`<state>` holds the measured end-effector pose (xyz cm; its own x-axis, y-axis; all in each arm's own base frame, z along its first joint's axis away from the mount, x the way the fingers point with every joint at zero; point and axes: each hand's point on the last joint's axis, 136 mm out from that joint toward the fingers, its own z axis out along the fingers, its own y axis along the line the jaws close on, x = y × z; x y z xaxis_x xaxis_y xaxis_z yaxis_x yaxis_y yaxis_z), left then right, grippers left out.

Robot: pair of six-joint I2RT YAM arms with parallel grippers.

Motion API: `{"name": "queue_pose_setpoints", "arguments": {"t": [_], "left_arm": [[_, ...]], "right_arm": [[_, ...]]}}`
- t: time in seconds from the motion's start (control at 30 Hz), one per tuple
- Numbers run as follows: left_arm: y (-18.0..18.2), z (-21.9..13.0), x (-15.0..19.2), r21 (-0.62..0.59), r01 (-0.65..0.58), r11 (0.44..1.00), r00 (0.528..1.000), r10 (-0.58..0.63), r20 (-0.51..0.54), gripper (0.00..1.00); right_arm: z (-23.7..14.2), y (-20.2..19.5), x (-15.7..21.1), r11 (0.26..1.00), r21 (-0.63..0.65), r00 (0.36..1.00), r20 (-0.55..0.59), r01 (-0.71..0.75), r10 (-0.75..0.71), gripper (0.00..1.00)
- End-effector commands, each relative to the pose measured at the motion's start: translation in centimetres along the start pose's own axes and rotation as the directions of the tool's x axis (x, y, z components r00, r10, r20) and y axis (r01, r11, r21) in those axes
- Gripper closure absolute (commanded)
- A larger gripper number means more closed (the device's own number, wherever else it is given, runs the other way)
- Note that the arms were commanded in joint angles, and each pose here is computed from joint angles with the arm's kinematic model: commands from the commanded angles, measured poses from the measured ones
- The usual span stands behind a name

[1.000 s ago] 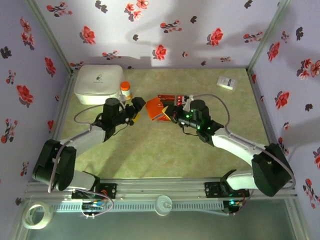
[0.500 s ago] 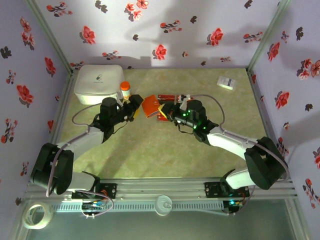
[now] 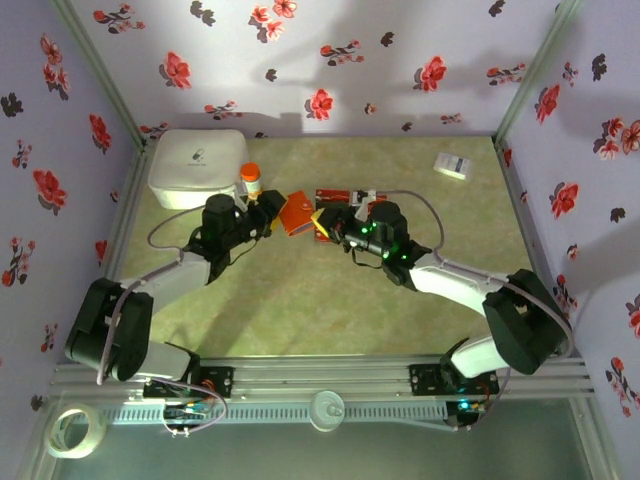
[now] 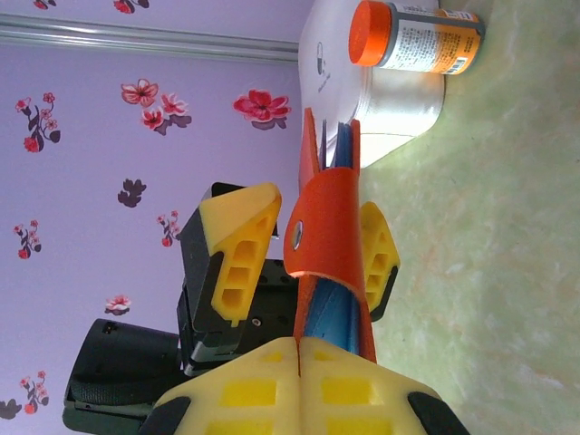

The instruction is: Put the credit cards into the card holder

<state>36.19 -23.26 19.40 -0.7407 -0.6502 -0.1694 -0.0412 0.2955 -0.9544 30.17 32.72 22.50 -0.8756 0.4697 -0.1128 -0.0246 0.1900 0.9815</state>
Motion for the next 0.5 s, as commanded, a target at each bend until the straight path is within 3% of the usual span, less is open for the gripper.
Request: {"name": "queue_pose_setpoints", "arguments": {"t": [0.0, 0.47], "left_arm": [[-1.0, 0.2, -0.2, 0.052, -0.010, 0.999, 1.000, 0.010, 0.005, 0.44], [-1.0, 0.7, -0.1, 0.094, 0.012, 0.996, 1.000, -0.012, 0.000, 0.82]], "right_arm": [[0.6, 2.7, 0.2, 0.997, -0.078, 1.000, -0.017, 0.013, -0.014, 1.00], [0.8, 1.3, 0.5, 0.999, -0.051, 1.000, -0.025, -0.003, 0.002, 1.00]]}}
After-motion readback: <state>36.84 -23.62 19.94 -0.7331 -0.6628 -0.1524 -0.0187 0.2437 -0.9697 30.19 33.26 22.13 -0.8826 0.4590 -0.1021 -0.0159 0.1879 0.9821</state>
